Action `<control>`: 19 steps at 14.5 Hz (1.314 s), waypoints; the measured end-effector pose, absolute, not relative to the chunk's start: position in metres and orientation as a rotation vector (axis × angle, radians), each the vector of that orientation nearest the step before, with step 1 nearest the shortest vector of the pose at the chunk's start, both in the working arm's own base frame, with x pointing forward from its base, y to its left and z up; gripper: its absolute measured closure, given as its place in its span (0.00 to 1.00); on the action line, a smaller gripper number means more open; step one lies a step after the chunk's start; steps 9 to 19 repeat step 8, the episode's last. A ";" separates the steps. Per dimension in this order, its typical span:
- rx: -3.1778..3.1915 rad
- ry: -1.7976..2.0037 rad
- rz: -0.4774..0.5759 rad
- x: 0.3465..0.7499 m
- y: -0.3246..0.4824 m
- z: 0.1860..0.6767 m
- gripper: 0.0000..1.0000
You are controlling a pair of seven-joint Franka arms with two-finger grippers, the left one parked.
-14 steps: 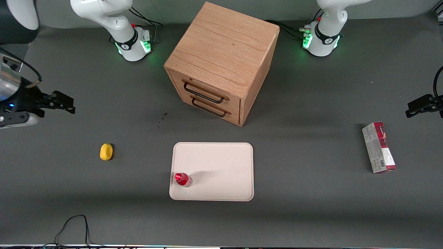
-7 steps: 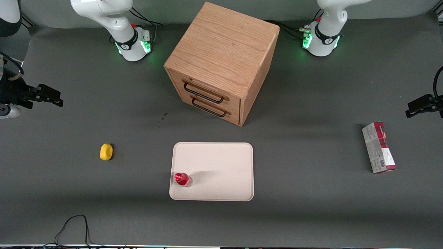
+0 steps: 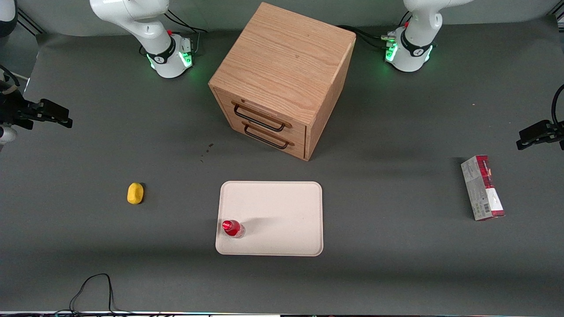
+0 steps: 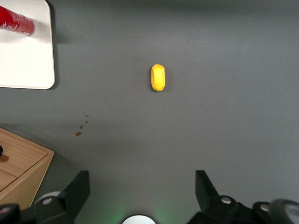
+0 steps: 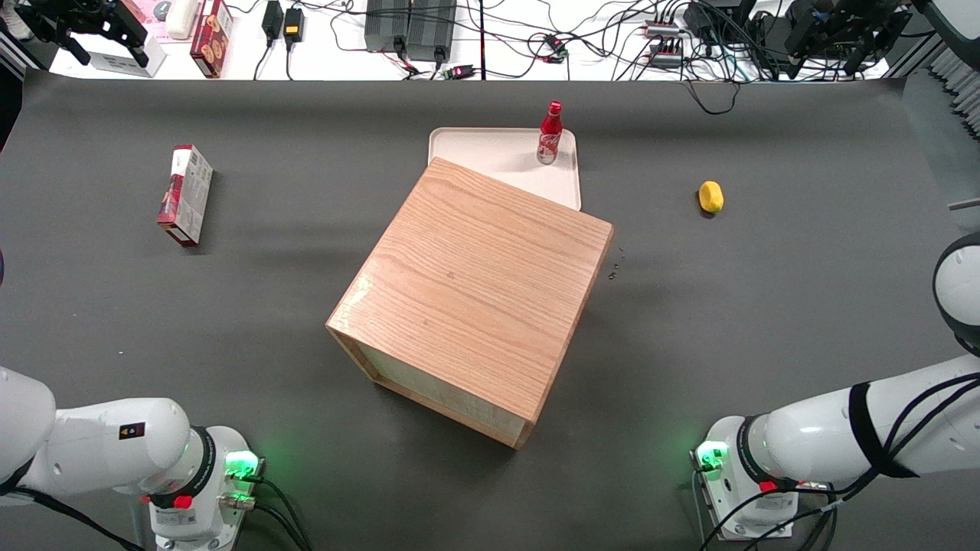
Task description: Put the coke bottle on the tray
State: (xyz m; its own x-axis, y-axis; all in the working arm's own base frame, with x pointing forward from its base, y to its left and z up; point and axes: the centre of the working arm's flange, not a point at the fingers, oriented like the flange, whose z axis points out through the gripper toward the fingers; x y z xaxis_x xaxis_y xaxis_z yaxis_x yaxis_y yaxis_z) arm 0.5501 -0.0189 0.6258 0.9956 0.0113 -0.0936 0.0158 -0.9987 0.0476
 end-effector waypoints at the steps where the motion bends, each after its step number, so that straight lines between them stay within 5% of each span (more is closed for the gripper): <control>1: 3.090 0.021 -0.149 0.550 -0.019 0.624 0.00; 19: 3.090 0.021 -0.153 0.550 -0.019 0.623 0.00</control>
